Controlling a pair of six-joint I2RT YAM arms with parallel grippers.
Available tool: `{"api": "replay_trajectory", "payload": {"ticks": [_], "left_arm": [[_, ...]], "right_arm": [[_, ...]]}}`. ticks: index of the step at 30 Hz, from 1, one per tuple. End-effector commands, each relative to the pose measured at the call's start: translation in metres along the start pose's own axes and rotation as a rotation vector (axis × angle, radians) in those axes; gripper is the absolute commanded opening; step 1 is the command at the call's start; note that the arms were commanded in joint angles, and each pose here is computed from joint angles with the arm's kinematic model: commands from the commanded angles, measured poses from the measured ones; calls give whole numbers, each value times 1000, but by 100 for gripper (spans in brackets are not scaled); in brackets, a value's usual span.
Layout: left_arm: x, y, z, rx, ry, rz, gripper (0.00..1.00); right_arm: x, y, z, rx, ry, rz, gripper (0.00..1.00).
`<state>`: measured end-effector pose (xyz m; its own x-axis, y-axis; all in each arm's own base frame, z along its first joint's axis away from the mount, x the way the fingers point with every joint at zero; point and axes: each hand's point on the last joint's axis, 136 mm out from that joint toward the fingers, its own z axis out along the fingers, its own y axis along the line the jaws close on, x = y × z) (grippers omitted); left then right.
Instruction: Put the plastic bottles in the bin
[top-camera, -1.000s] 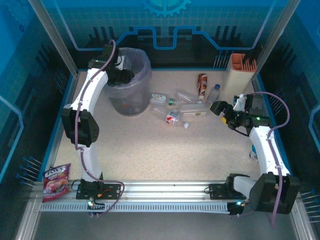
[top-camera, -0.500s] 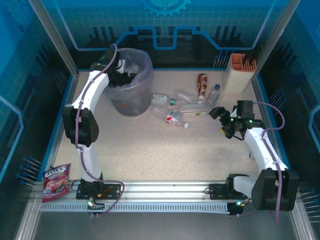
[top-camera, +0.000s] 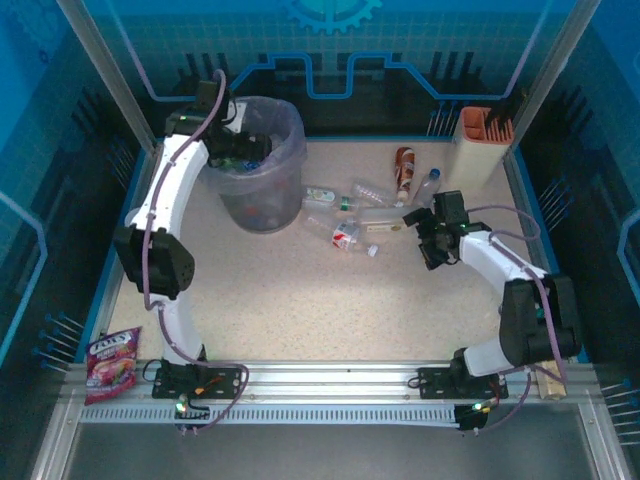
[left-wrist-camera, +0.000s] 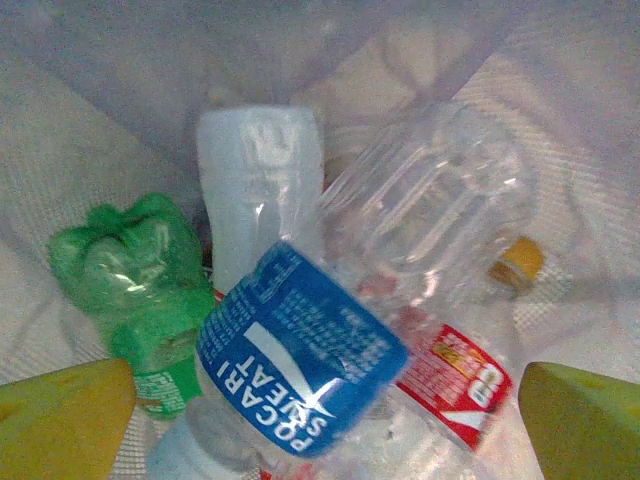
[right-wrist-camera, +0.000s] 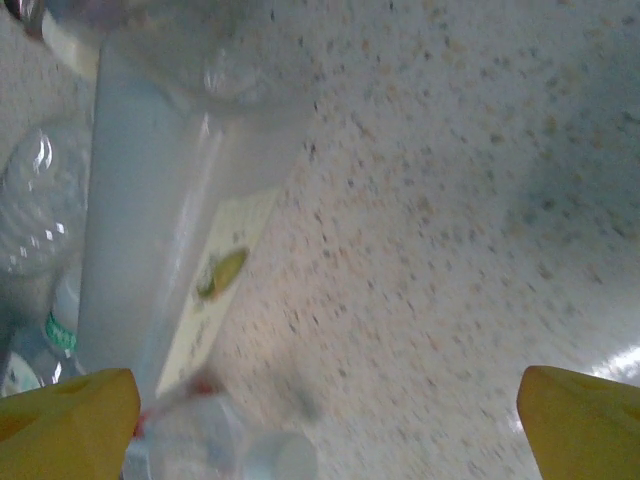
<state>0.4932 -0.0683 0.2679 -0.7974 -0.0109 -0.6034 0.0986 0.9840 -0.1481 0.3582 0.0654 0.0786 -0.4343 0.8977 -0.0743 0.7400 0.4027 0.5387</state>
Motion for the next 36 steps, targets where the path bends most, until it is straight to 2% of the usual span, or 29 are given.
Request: {"api": "replay_trajectory", "payload": {"ticks": [1,5,9,16,20,27,33,36], "left_arm": [[-7,-3,-42,-21,-44,53,99],[-11,6,-72,-89,-113,84,99],[-6,-5,-101,-60,-160,77,99],[33,-37,-146,-19,-235,101,99],[69,-46,-156,8,-238,70,99],[113,-55,-157,64,-194,29,99],[115,-67,-149,87,-176,36,99],[112,-73,-143,104,-183,29,99]], "right_arm": [[-21,31,9,-58,-96,94,97],[-25,41,27,-62,-97,129,96],[-30,41,42,-31,-111,160,97],[-30,47,65,-32,-97,260,97],[-31,49,77,-1,-97,268,96],[-30,47,89,14,-87,279,81],[-34,53,81,-24,-77,292,65],[-39,59,68,-61,-76,294,63]]}}
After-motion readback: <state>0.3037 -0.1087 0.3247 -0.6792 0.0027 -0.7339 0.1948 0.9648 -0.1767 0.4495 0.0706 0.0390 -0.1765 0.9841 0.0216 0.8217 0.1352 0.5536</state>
